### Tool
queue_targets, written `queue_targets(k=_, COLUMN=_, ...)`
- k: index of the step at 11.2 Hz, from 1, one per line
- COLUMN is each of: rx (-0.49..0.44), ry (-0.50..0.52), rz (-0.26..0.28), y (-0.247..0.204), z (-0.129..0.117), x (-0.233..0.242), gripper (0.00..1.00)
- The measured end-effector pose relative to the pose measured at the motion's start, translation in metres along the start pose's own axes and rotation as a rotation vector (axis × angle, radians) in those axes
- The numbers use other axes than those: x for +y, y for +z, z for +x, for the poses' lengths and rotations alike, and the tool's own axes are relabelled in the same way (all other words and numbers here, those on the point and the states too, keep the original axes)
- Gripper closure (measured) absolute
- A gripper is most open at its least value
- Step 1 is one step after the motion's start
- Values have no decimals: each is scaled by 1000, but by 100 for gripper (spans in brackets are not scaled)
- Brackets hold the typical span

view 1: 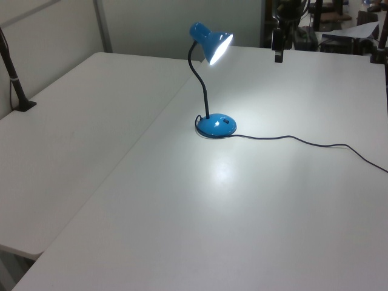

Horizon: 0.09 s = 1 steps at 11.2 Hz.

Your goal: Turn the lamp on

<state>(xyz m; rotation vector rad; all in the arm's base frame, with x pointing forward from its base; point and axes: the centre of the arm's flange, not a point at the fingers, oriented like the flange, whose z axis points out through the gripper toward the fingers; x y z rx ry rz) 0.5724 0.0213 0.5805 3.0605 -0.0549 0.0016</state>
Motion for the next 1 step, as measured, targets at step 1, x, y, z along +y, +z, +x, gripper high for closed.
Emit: queue_targets(k=1, rx=-5, ry=-1, rz=0, y=-1, z=-2, x=0, gripper=0)
